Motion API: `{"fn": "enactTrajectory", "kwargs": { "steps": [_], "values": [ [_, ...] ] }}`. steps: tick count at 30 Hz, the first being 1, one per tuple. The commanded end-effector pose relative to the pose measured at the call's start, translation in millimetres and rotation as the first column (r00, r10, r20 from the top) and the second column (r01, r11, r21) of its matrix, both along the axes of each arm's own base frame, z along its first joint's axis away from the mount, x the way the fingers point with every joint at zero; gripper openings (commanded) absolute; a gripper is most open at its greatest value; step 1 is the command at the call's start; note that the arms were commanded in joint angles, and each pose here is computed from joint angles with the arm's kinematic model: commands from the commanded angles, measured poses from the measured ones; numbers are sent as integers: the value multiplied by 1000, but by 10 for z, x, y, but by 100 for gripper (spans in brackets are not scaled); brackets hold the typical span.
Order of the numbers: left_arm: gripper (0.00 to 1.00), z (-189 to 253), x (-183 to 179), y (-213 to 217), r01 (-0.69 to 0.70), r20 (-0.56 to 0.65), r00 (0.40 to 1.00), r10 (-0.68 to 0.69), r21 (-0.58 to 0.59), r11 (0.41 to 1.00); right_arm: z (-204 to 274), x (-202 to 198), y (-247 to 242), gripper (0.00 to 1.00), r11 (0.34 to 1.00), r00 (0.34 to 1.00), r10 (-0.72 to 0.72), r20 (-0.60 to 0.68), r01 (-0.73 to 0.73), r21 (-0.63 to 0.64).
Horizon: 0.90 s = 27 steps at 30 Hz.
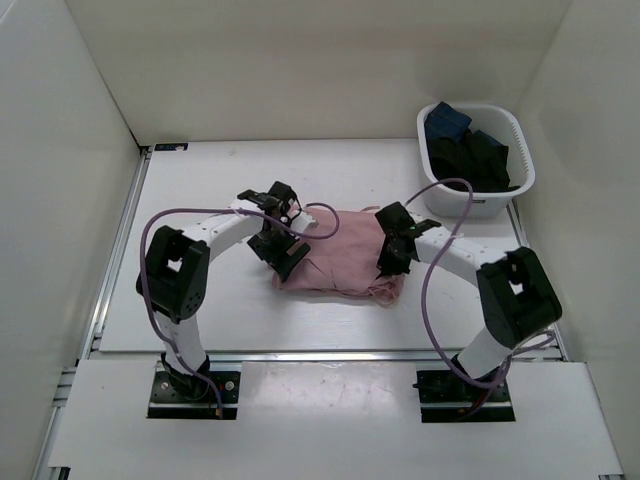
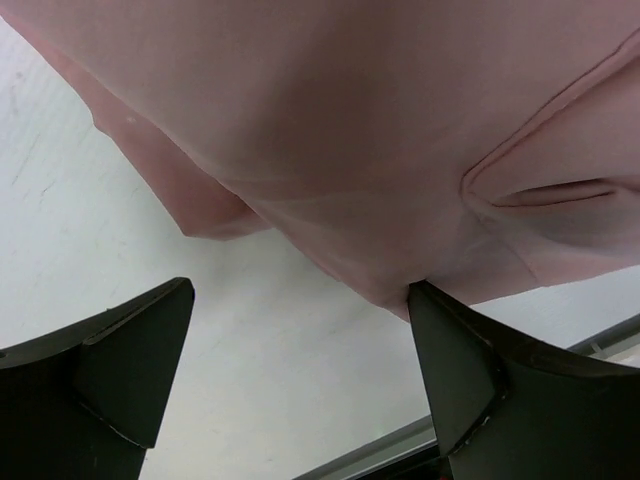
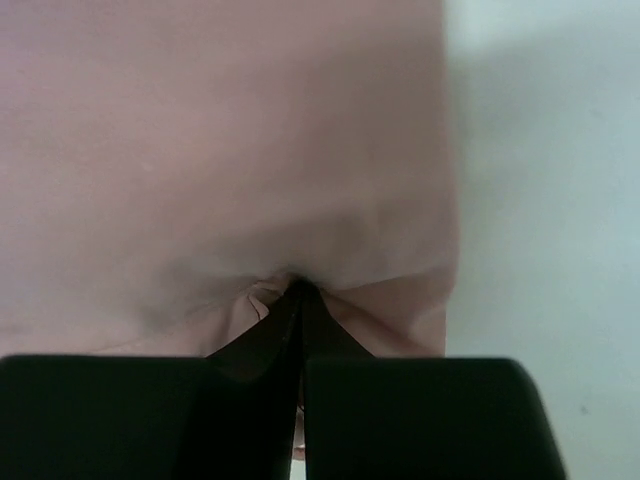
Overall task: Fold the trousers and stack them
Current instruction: Fold the trousers
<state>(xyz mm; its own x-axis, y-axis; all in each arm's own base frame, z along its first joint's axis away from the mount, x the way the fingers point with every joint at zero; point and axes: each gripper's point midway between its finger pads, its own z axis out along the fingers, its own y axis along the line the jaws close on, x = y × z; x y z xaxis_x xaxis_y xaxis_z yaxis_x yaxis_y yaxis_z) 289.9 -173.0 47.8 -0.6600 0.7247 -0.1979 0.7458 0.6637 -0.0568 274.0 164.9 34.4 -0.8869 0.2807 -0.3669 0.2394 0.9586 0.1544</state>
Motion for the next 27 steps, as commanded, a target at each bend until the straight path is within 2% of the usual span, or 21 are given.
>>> {"fn": "enactTrajectory", "kwargs": {
  "steps": [1,6,10,11,12,13,14,16,17,18,19,20,22,25,26,27],
  "values": [
    [100,217,123,67,-28,111,993,28,2,1000,153,345,309,2,990,990,122,70,-127,66],
    [100,318,185,330,-86,182,981,75,55,995,236,346,394,0,988,992,125,26,-127,92],
    [100,516,133,393,-112,194,975,108,11,994,501,299,136,0,984,985,144,92,-152,87],
    [100,551,79,420,-112,194,975,108,11,994,581,331,79,4,982,983,163,89,-170,79],
    [100,594,47,435,-112,205,973,109,4,994,916,543,13,7,973,966,212,151,-223,63],
    [100,699,-8,500,-120,244,963,116,0,993,1009,413,-113,17,969,967,241,83,-244,27],
    [100,763,-26,545,-127,270,955,121,3,992,1157,424,-167,34,965,961,264,85,-264,-9],
    [100,917,6,793,-209,327,925,194,10,978,1513,413,-337,84,957,951,286,120,-278,-81],
    [100,1082,2,889,-253,360,900,245,-24,967,1768,357,-519,99,964,957,250,145,-233,-125],
    [100,1134,2,1015,-303,367,882,295,-37,952,1858,299,-593,99,973,965,215,149,-199,-114],
    [100,1284,36,1310,-419,396,821,410,-70,905,1915,232,-673,99,985,976,158,151,-145,-93],
    [100,1330,42,1466,-477,404,785,469,-88,874,1987,109,-848,99,993,983,98,156,-86,-82],
    [100,1305,-87,1980,-659,423,658,623,-78,748,1989,-12,-1038,99,998,988,9,153,-1,-56],
    [100,1157,-313,2352,-756,432,573,697,-51,653,1936,-273,-1297,99,992,988,-67,139,81,-97],
    [100,1158,-418,2533,-798,466,512,722,-53,600,1938,-354,-1396,99,988,986,-97,133,112,-107],
    [100,1189,-480,2631,-820,491,480,727,-43,571,1928,-380,-1453,99,985,987,-103,123,119,-124]
  ]
}}
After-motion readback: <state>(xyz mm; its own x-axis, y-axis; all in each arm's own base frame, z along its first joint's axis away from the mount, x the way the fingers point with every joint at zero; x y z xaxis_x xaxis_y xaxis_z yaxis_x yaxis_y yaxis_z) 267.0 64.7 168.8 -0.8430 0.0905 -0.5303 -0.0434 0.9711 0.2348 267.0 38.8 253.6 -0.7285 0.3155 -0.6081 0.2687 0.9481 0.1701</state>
